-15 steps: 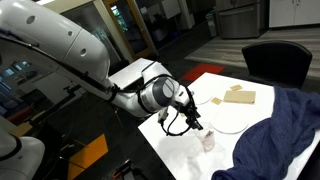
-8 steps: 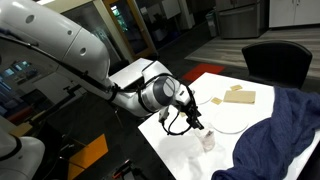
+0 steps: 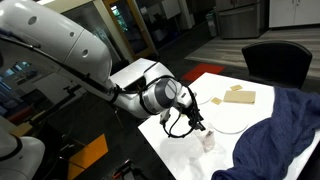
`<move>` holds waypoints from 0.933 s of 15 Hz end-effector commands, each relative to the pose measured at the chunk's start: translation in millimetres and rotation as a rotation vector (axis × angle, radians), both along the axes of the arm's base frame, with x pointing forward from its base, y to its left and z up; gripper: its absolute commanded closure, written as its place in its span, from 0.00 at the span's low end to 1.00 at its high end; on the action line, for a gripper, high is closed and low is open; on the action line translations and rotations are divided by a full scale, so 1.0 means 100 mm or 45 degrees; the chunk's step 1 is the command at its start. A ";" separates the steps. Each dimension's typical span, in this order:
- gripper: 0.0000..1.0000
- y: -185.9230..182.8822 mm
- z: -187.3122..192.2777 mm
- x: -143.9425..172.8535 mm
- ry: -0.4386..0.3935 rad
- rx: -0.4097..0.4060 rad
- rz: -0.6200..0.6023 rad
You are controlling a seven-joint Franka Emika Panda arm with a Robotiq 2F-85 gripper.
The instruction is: Take the pen out of the cup and put it on the table
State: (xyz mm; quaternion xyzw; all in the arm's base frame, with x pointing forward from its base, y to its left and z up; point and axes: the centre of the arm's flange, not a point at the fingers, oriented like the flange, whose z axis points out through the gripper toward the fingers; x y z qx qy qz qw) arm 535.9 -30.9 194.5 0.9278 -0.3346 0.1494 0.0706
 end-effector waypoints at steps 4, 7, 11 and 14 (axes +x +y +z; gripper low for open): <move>0.46 -0.05 -0.25 0.07 0.034 0.024 -0.001; 0.51 -0.06 -0.35 0.11 0.047 0.032 0.002; 0.48 -0.08 -0.46 0.17 0.053 0.038 0.006; 0.47 -0.09 -0.52 0.23 0.052 0.043 0.009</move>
